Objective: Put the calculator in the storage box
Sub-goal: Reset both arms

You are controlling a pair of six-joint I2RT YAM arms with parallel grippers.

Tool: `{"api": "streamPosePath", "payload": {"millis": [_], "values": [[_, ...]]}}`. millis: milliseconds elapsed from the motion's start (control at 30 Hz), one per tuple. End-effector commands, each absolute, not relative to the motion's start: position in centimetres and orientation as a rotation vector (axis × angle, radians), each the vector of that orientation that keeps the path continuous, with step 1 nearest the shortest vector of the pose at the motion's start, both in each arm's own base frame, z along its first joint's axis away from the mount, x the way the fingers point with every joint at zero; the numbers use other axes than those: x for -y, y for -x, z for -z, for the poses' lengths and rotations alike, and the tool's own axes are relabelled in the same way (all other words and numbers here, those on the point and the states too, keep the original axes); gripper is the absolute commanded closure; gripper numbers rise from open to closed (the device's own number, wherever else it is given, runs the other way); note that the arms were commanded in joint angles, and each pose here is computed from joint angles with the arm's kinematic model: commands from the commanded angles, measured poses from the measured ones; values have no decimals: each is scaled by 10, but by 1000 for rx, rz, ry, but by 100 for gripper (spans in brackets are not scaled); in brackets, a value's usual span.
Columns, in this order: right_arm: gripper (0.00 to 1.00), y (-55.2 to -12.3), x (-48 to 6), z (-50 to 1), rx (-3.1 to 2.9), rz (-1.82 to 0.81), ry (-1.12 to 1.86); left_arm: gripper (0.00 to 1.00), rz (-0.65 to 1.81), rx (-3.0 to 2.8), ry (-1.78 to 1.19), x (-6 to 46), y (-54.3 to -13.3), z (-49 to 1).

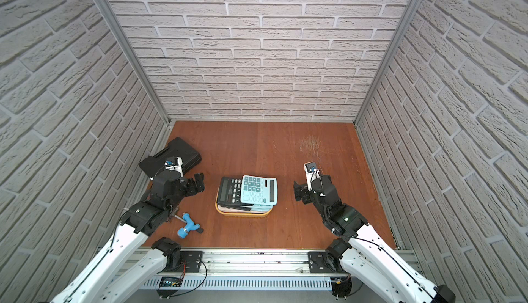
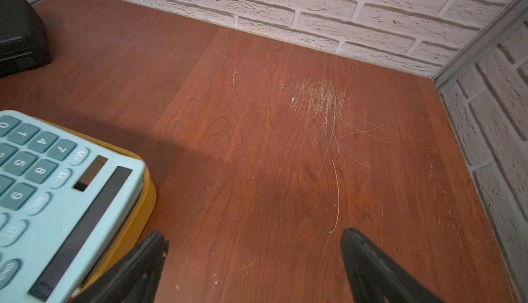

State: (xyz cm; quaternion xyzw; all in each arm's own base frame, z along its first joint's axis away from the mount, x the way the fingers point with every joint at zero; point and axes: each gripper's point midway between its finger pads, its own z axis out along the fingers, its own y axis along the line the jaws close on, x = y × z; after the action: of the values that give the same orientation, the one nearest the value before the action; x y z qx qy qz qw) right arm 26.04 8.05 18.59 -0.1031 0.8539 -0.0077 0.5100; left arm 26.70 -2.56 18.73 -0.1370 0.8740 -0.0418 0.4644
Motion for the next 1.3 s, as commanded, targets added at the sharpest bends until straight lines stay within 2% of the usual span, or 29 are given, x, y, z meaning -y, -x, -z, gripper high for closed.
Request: {"api": "streamPosePath", "payload": {"millis": [0, 367, 567, 700, 933, 1267], "values": [[1, -283, -64, -210, -1869, 81, 155, 2, 98, -2063, 310, 18, -293, -192], [1, -306, 26, -170, -1857, 159, -232, 2, -193, -2108, 304, -55, -313, -139], [1, -311, 61, -146, -1819, 174, -404, 2, -208, -2010, 146, -52, -325, -126], [1, -318, 68, -124, -1838, 211, -416, 1, -180, -1989, 132, -54, -340, -117], [1, -346, 64, -124, -1782, 198, -356, 2, -140, -1962, 120, -53, -379, -111], [1, -363, 51, -115, -1783, 187, -239, 2, -215, -1951, -21, -36, -395, -95]]}}
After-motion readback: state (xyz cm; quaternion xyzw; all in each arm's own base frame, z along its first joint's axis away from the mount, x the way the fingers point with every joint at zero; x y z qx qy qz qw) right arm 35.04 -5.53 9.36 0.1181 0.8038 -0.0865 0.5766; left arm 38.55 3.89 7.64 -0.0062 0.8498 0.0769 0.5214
